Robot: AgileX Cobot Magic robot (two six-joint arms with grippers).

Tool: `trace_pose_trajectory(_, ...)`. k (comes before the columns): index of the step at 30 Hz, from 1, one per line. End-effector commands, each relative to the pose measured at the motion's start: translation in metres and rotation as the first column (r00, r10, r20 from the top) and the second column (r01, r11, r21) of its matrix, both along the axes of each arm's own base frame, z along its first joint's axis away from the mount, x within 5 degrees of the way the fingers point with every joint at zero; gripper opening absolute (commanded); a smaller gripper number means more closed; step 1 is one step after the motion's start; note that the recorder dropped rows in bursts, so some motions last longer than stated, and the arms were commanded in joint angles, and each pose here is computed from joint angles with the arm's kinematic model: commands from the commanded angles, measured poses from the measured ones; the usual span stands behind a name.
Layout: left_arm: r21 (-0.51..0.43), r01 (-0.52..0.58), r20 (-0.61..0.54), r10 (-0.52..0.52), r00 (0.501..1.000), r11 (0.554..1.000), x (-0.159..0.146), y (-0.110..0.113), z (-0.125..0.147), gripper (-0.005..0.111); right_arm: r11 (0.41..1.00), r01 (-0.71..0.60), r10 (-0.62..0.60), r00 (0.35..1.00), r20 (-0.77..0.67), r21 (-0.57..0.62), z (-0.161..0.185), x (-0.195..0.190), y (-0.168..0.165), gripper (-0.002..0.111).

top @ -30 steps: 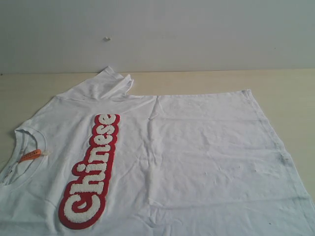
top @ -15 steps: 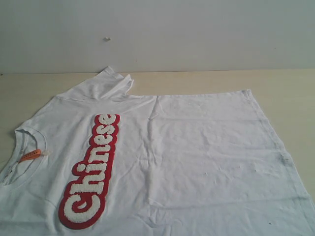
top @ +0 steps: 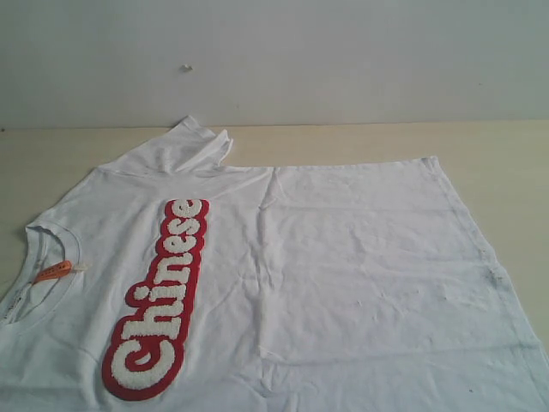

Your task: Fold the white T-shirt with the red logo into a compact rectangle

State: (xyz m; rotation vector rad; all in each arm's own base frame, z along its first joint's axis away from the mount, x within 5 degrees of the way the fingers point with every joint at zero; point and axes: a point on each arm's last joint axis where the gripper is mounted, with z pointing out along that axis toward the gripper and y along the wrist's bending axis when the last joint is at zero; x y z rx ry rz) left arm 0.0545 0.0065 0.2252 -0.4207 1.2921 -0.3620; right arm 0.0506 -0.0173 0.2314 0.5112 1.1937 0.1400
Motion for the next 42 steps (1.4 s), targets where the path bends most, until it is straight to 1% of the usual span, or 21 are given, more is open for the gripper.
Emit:
trace_pose_trajectory(1, -0.024, -0.001, 0.087, 0.003, 0.996, 1.000, -0.003, 0.001, 0.007, 0.008, 1.000, 0.005, -0.005, 1.000, -0.002, -0.014, 0.000, 0.002, -0.001, 0.000)
trace_pose_trajectory(2, -0.021, -0.001, 0.118, 0.003, 0.993, 1.000, -0.004, 0.001, 0.010, 0.000, 1.000, 0.005, -0.005, 1.000, 0.006, -0.015, 0.001, 0.002, -0.001, 0.000)
trace_pose_trajectory(4, -0.076, 0.022, 0.197, -0.007, 0.980, 0.997, -0.006, 0.001, 0.016, 0.000, 1.000, 0.002, -0.002, 0.999, 0.053, -0.013, 0.004, 0.001, -0.001, 0.000)
trace_pose_trajectory(7, -0.139, 0.058, 0.266, -0.019, 0.964, 0.989, -0.006, 0.001, 0.022, 0.000, 1.000, 0.001, 0.001, 0.994, 0.113, -0.019, 0.009, 0.000, 0.000, 0.000)
trace_pose_trajectory(9, -0.080, 0.062, 0.247, -0.041, 0.968, 0.995, -0.004, -0.002, 0.027, 0.000, 1.000, -0.009, 0.012, 0.993, 0.118, -0.025, 0.010, 0.000, 0.001, 0.000)
trace_pose_trajectory(13, 0.046, 0.130, 0.214, -0.137, 0.967, 0.990, 0.002, -0.012, 0.054, 0.000, 0.994, -0.061, 0.067, 0.995, 0.067, -0.090, 0.014, 0.006, 0.006, 0.000)
trace_pose_trajectory(16, 0.151, 0.185, 0.154, -0.208, 0.966, 0.971, 0.012, -0.020, 0.075, 0.000, 0.980, -0.134, 0.140, 0.990, 0.027, -0.144, 0.023, 0.013, 0.012, 0.000)
trace_pose_trajectory(18, 0.204, 0.225, 0.083, -0.246, 0.966, 0.953, 0.024, -0.024, 0.084, 0.000, 0.964, -0.193, 0.193, 0.981, -0.018, -0.182, 0.028, 0.019, 0.016, 0.000)
trace_pose_trajectory(22, 0.242, 0.298, -0.076, -0.288, 0.955, 0.923, 0.053, -0.027, 0.091, 0.000, 0.926, -0.308, 0.294, 0.951, -0.098, -0.217, 0.035, 0.034, 0.023, 0.000)
trace_pose_trajectory(24, 0.254, 0.343, -0.166, -0.308, 0.937, 0.905, 0.071, -0.029, 0.090, 0.000, 0.902, -0.373, 0.352, 0.927, -0.131, -0.216, 0.038, 0.043, 0.026, 0.000)
trace_pose_trajectory(25, 0.264, 0.375, -0.204, -0.328, 0.922, 0.889, 0.079, -0.031, 0.090, 0.000, 0.894, -0.398, 0.375, 0.916, -0.142, -0.206, 0.039, 0.046, 0.027, 0.000)
trace_pose_trajectory(26, 0.302, 0.416, -0.253, -0.348, 0.903, 0.858, 0.087, -0.033, 0.088, 0.000, 0.881, -0.430, 0.403, 0.900, -0.166, -0.196, 0.040, 0.052, 0.028, 0.000)
trace_pose_trajectory(28, 0.322, 0.494, -0.324, -0.396, 0.859, 0.808, 0.099, -0.038, 0.085, 0.000, 0.864, -0.473, 0.442, 0.877, -0.188, -0.173, 0.042, 0.060, 0.029, 0.000)
trace_pose_trajectory(29, 0.328, 0.553, -0.363, -0.438, 0.822, 0.766, 0.106, -0.042, 0.084, 0.000, 0.856, -0.493, 0.460, 0.864, -0.206, -0.155, 0.043, 0.066, 0.028, 0.000)
trace_pose_trajectory(32, 0.375, 0.684, -0.476, -0.503, 0.721, 0.626, 0.120, -0.050, 0.081, 0.000, 0.837, -0.536, 0.501, 0.833, -0.234, -0.114, 0.044, 0.081, 0.027, 0.000)
trace_pose_trajectory(33, 0.376, 0.710, -0.503, -0.512, 0.696, 0.596, 0.123, -0.051, 0.081, 0.000, 0.830, -0.547, 0.513, 0.824, -0.239, -0.104, 0.044, 0.085, 0.026, 0.000)
trace_pose_trajectory(35, 0.341, 0.739, -0.524, -0.535, 0.662, 0.581, 0.132, -0.053, 0.081, 0.000, 0.813, -0.577, 0.545, 0.800, -0.251, -0.077, 0.043, 0.096, 0.026, 0.000)
trace_pose_trajectory(37, 0.339, 0.757, -0.533, -0.548, 0.644, 0.559, 0.138, -0.054, 0.080, 0.000, 0.800, -0.599, 0.569, 0.779, -0.262, -0.042, 0.042, 0.107, 0.024, 0.000)
trace_pose_trajectory(38, 0.352, 0.774, -0.541, -0.561, 0.627, 0.526, 0.141, -0.055, 0.078, 0.000, 0.772, -0.635, 0.604, 0.747, -0.276, -0.028, 0.040, 0.117, 0.024, 0.000)
trace_pose_trajectory(40, 0.343, 0.785, -0.548, -0.569, 0.613, 0.515, 0.142, -0.056, 0.075, 0.000, 0.739, -0.674, 0.645, 0.709, -0.286, -0.003, 0.036, 0.127, 0.024, 0.000)
trace_pose_trajectory(42, 0.345, 0.796, -0.550, -0.579, 0.601, 0.498, 0.143, -0.057, 0.074, 0.000, 0.719, -0.694, 0.673, 0.685, -0.279, 0.029, 0.031, 0.133, 0.024, 0.000)
